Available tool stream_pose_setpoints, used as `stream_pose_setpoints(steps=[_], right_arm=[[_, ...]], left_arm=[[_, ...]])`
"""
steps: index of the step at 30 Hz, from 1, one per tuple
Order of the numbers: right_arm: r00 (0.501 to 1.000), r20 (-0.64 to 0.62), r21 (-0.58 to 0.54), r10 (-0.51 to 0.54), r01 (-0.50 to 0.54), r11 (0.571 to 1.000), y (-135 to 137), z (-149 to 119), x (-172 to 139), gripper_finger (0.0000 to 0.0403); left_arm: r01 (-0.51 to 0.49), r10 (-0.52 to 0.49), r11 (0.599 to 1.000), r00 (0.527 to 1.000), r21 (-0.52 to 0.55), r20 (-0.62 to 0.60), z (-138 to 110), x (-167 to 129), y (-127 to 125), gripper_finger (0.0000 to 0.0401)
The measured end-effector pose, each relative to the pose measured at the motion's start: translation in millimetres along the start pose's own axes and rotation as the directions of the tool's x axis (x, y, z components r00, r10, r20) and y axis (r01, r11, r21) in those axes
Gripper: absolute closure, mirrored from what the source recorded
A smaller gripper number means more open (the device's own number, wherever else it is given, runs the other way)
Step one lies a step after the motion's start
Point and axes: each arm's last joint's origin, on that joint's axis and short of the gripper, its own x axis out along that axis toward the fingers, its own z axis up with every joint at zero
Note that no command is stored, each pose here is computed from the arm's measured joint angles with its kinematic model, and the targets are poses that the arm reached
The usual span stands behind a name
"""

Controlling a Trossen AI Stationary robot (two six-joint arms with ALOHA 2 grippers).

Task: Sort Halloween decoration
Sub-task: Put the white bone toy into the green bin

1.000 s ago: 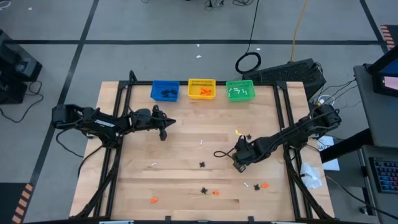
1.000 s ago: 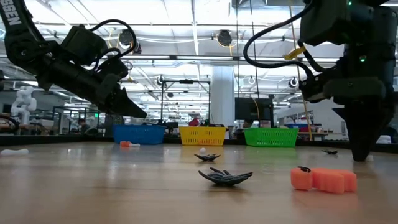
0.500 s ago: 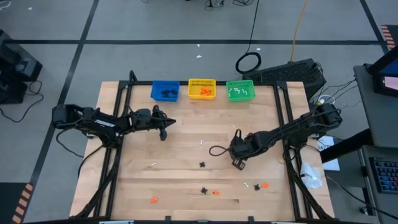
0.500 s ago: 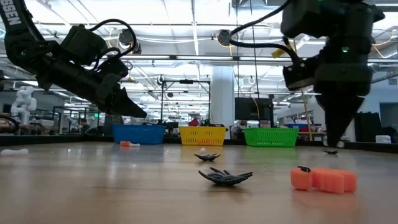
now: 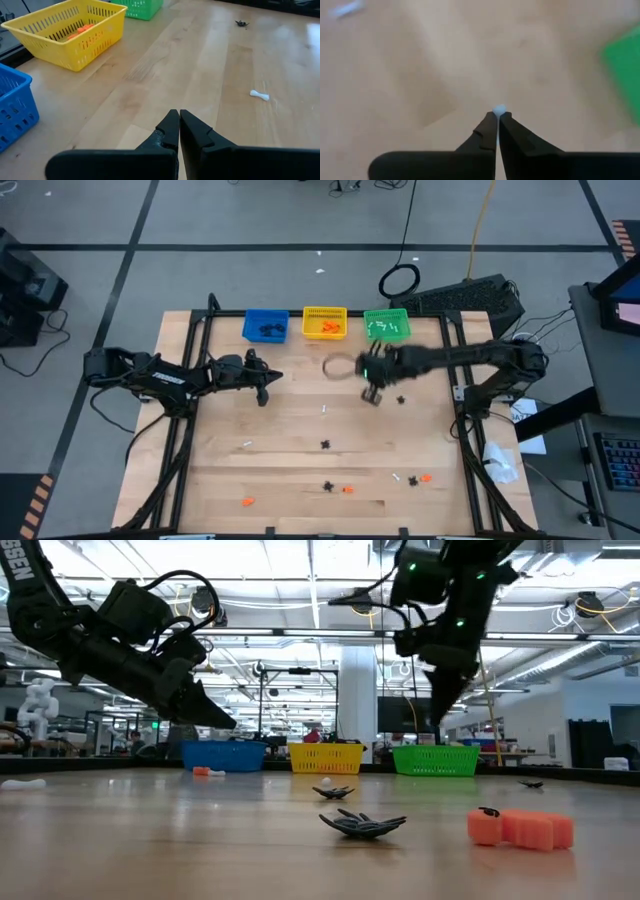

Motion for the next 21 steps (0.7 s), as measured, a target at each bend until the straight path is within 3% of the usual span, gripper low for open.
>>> stream_pose_setpoints(steps=[10,16,21], right_arm=[[0.984,0.068,0.11,-0.166,0.158,0.981,-134.6,28.1,12.2,0.0403],[0.98,0.141,0.204,-0.141,0.11,0.973,-190.6,30.5,36.1,0.0403],[0.989,0.103,0.252,-0.108,0.079,0.964,-221.4,22.3,72.1,0.0403]], left_arm=[[0.114,-0.114,0.992,0.993,0.047,-0.013,11.7,5.9,-26.8,0.0396],[0.169,-0.168,0.983,0.986,0.072,-0.022,30.9,12.6,-45.1,0.0396],[0.196,-0.193,0.978,0.98,0.073,-0.049,38.9,18.7,-56.1,0.0396]])
